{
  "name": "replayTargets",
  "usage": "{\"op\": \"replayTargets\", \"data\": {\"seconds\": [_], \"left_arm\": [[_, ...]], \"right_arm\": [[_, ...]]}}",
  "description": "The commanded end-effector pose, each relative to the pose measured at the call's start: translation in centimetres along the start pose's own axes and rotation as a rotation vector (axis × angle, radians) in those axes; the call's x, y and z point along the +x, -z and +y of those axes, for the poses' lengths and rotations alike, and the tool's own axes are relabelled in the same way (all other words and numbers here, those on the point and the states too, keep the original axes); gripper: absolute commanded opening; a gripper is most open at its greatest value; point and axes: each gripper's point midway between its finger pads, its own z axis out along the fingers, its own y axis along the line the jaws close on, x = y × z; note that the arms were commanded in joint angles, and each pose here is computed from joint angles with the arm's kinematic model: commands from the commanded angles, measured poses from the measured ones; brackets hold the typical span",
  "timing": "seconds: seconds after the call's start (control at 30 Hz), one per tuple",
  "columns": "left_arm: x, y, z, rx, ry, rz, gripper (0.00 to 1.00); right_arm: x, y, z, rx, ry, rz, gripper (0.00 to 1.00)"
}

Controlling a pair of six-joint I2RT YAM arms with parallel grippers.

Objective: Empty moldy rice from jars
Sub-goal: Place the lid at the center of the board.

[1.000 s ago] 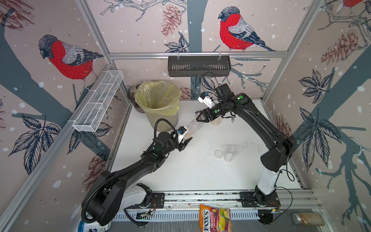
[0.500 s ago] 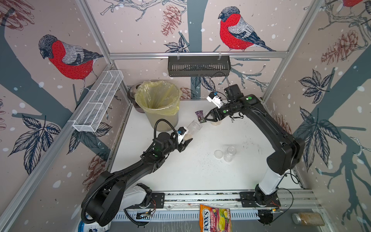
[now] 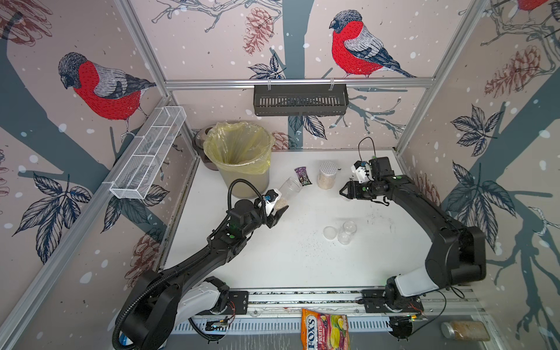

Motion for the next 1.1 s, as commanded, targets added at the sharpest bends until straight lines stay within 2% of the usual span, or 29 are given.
{"op": "replayTargets", "data": {"seconds": [0.0, 0.33, 0.7, 1.07], "left_arm": [[-0.8, 0.2, 0.4, -0.015, -0.013, -0.010, 0.00], [-1.9, 0.8, 0.6, -0.024, -0.016, 0.002, 0.00], [-2.6, 1.0, 1.2, -0.054, -0.006, -0.007, 0.00], [-3.5, 1.6, 1.9, -0.098, 0.018, -0.031, 0.00]], "right_arm": [[-1.6, -0.2, -3.4, 0.151, -0.069, -0.123, 0.47], [1.5, -4.3, -8.1, 0.316, -0.182, -0.047, 0.49], [3.8, -7.0, -8.2, 0.393, -0.188, 0.040, 0.53], [4.5, -7.9, -8.4, 0.437, -0.193, 0.086, 0.65]]}}
